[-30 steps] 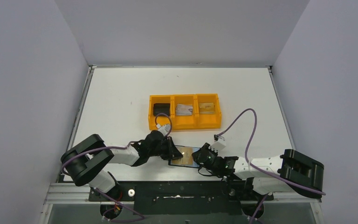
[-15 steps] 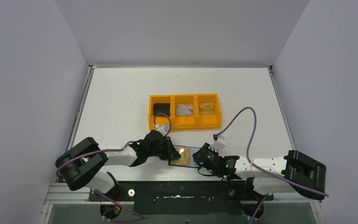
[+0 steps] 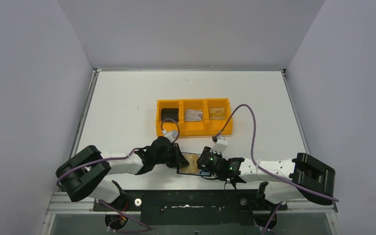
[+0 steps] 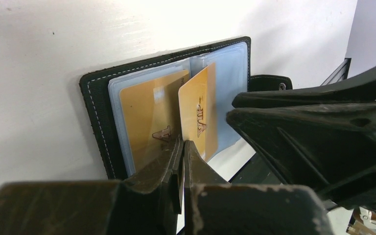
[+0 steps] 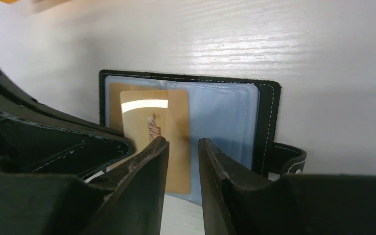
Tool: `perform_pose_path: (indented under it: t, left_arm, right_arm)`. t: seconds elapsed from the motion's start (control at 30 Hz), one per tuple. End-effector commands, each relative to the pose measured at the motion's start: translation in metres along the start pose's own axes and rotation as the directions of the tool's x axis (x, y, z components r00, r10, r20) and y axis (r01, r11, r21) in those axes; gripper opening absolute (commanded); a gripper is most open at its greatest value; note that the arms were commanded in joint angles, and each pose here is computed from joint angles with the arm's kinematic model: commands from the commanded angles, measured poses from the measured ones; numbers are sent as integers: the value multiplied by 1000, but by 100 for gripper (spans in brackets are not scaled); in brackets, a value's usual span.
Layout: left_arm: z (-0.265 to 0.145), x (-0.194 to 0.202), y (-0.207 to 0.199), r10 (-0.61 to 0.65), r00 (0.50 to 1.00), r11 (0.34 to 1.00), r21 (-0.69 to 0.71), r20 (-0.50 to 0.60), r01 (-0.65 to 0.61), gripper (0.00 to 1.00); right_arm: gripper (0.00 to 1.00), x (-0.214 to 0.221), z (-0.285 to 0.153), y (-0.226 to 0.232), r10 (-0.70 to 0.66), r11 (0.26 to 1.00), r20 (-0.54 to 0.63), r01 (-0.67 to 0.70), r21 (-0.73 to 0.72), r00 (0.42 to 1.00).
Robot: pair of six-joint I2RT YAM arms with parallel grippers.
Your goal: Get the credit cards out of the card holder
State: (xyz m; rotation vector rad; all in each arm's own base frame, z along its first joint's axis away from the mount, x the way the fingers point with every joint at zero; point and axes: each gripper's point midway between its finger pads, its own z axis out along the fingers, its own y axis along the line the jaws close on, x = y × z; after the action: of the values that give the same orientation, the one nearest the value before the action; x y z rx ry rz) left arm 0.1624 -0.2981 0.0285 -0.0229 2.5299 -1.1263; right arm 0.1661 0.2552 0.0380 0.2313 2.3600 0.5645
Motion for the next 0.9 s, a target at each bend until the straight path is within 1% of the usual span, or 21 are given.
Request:
perform_pose_path:
  t: [0.0, 0.07, 0.13, 0.2, 0.3, 0.33, 0.43, 0.63, 0.73, 0.87]
  left_arm:
    - [-2, -11, -11, 37, 999, 999, 18, 29, -38, 0]
    - [-3, -13, -13, 38, 999, 999, 24, 38, -39, 0]
    - [-3, -15, -16, 41, 998, 999, 31, 43, -42, 3]
    - [-3, -15, -17, 40, 998, 998, 39, 46, -42, 10]
    - [-2, -17, -21, 23, 998, 998, 56, 54, -26, 22]
    - [-1, -19, -23, 14, 998, 998, 64, 59, -17, 24]
    - [1, -20, -29, 7, 998, 996, 87, 59, -13, 27]
    - [4, -15, -24, -18, 999, 996, 92, 42, 14, 26]
    - [3, -15, -21, -20, 999, 996, 84, 47, 16, 20]
    - [-1, -19, -13, -9, 998, 999, 52, 65, 6, 8]
  right_arm:
    - [31, 2, 13, -8, -20, 997, 5, 19, 76, 1000]
    - [31, 12, 19, -20, -22, 994, -28, 25, 109, 999]
    - [30, 21, 23, -21, -6, 996, -56, 11, 92, 998]
    - [29, 29, 24, -21, 13, 997, -74, -8, 71, 997]
    - [26, 33, 26, -25, 42, 997, -80, -37, 67, 996]
    - [26, 34, 26, -27, 47, 997, -80, -42, 67, 996]
    - [23, 34, 25, -31, 58, 996, -71, -52, 76, 996]
    - [22, 34, 24, -38, 72, 994, -64, -67, 90, 995]
    - [22, 34, 23, -40, 77, 993, -63, -71, 98, 995]
    - [22, 33, 21, -44, 77, 991, -56, -70, 113, 995]
